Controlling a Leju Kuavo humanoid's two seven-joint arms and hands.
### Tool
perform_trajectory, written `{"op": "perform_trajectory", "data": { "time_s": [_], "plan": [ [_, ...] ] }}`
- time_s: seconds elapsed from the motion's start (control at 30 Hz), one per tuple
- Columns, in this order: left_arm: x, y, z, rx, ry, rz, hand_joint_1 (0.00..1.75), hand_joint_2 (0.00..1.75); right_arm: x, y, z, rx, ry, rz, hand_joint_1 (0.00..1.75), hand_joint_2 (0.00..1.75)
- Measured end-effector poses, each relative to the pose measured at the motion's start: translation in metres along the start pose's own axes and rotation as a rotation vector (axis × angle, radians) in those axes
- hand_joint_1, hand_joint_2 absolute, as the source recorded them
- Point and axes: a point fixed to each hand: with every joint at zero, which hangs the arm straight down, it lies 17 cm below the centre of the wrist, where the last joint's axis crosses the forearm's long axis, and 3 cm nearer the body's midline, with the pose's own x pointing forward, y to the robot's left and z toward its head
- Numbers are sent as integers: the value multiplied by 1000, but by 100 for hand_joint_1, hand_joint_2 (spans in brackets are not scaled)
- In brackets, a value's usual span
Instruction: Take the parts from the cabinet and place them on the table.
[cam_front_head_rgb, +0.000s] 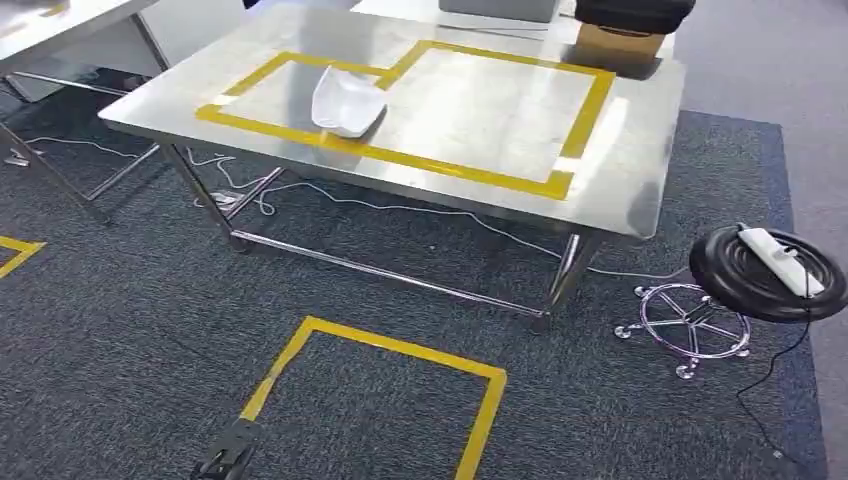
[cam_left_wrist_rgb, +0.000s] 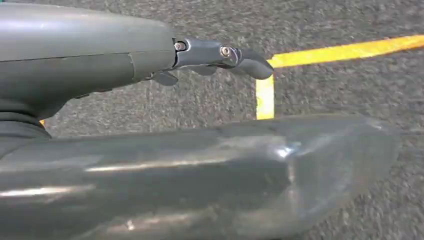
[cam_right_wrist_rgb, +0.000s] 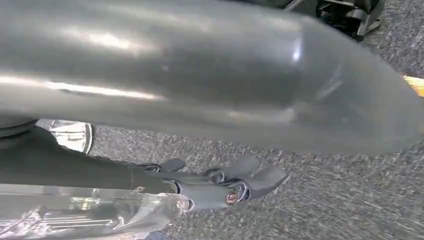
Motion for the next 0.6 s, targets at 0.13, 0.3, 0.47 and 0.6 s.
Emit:
{"op": "perform_trajectory", "data": {
  "time_s": [0.13, 0.3, 0.47, 0.6],
  "plan": [
    [-1, 1, 0, 0, 1, -4, 0, 0, -2, 0, 0, 1, 3, 2, 0, 0],
    [-2, 0, 0, -1, 6, -10, 0, 0, -3, 0, 0, -1, 6, 3, 0, 0],
    [-5, -1, 1, -4, 13, -17, 0, 0, -5, 1, 1, -1, 15, -1, 0, 0],
    [-4, -4, 1, -9, 16, -26, 0, 0, -6, 0, 1, -5, 21, -4, 0, 0]
  ]
}}
